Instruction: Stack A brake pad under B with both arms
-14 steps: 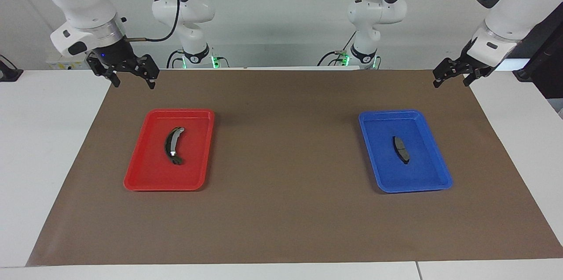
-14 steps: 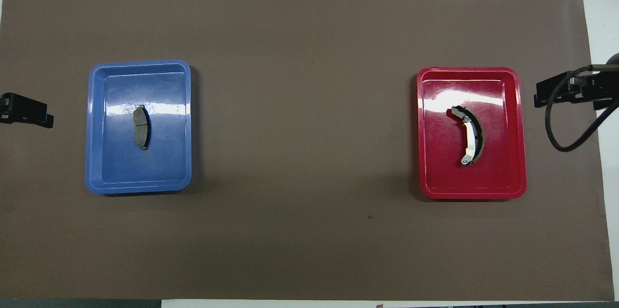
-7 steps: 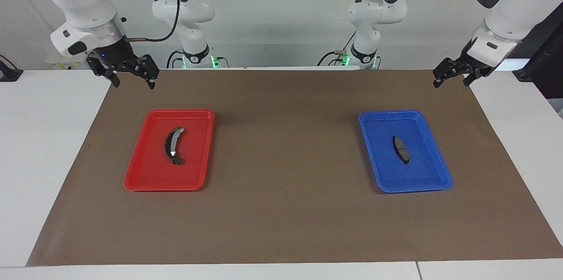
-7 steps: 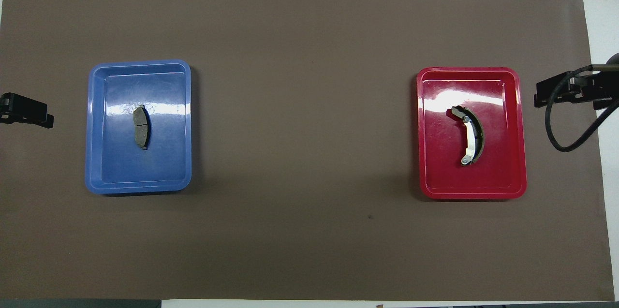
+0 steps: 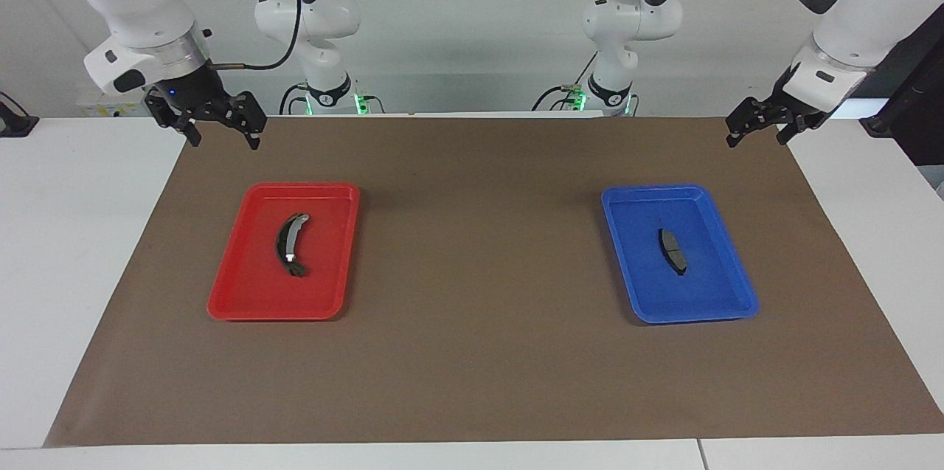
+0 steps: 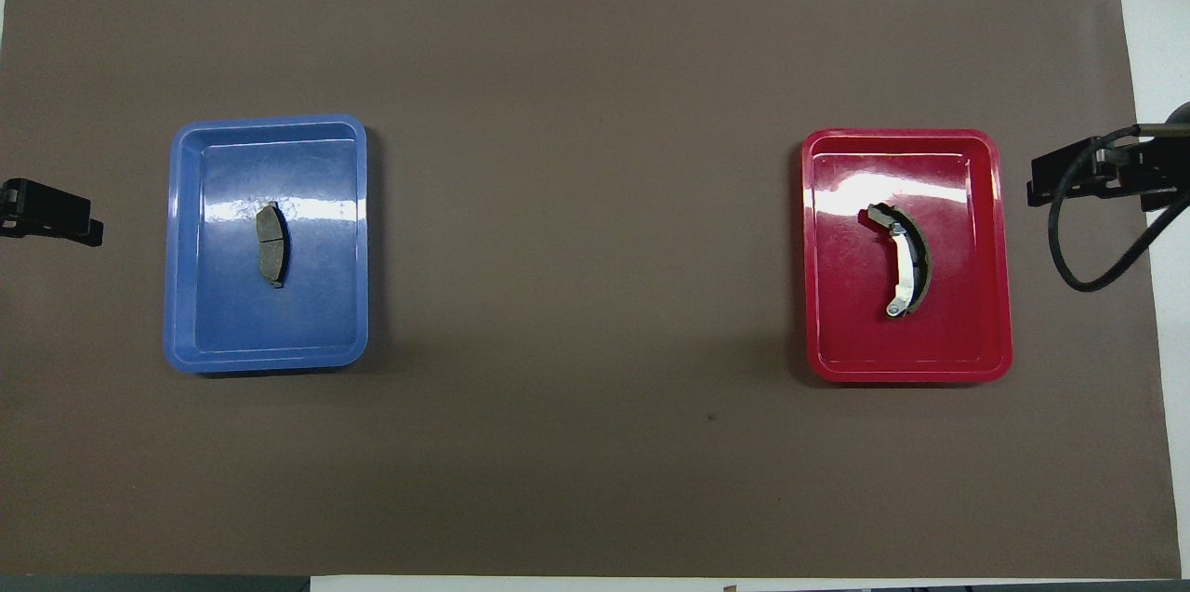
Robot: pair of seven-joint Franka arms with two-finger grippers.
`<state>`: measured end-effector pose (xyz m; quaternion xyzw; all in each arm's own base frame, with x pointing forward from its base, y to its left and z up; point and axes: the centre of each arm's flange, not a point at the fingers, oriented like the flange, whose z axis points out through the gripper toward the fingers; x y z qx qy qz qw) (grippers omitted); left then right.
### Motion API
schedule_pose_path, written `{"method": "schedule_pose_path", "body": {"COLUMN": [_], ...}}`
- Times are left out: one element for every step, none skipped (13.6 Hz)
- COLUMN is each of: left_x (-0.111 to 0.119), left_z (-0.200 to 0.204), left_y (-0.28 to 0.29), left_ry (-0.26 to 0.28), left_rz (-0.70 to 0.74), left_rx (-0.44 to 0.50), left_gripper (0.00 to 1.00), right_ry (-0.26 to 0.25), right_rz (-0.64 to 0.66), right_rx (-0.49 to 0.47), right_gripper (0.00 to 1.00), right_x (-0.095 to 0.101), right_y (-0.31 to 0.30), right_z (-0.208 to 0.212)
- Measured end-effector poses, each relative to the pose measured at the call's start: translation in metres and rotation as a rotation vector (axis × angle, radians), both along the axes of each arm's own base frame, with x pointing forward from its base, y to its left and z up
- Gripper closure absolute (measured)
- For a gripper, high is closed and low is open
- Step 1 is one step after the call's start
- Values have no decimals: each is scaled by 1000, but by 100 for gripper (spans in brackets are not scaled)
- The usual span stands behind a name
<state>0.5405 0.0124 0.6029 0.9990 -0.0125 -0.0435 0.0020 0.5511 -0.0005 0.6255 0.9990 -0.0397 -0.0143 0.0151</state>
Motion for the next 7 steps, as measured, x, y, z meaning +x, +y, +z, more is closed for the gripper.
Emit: {"method": "schedule_pose_path", "body": {"left_x": [0,0,0,0,0,0,0], "left_z": [0,0,0,0,0,0,0], "left_y": [0,0,0,0,0,0,0], "left_ry": [0,0,0,0,0,0,0], "left_rz": [0,0,0,0,0,0,0], "left_rx": [0,0,0,0,0,0,0], "left_gripper": [0,0,0,0,0,0,0], "right_ry": [0,-2,-8,-16,-20,-20,-20], "right_rz": [0,0,0,1,1,1,1], "right_rx": [0,0,0,0,0,0,0], "right_gripper": [0,0,0,0,0,0,0], "right_x": [0,0,1,2,2,2,2], "right_y": [0,0,0,0,0,0,0], "right_z": [0,0,1,1,2,2,2]}}
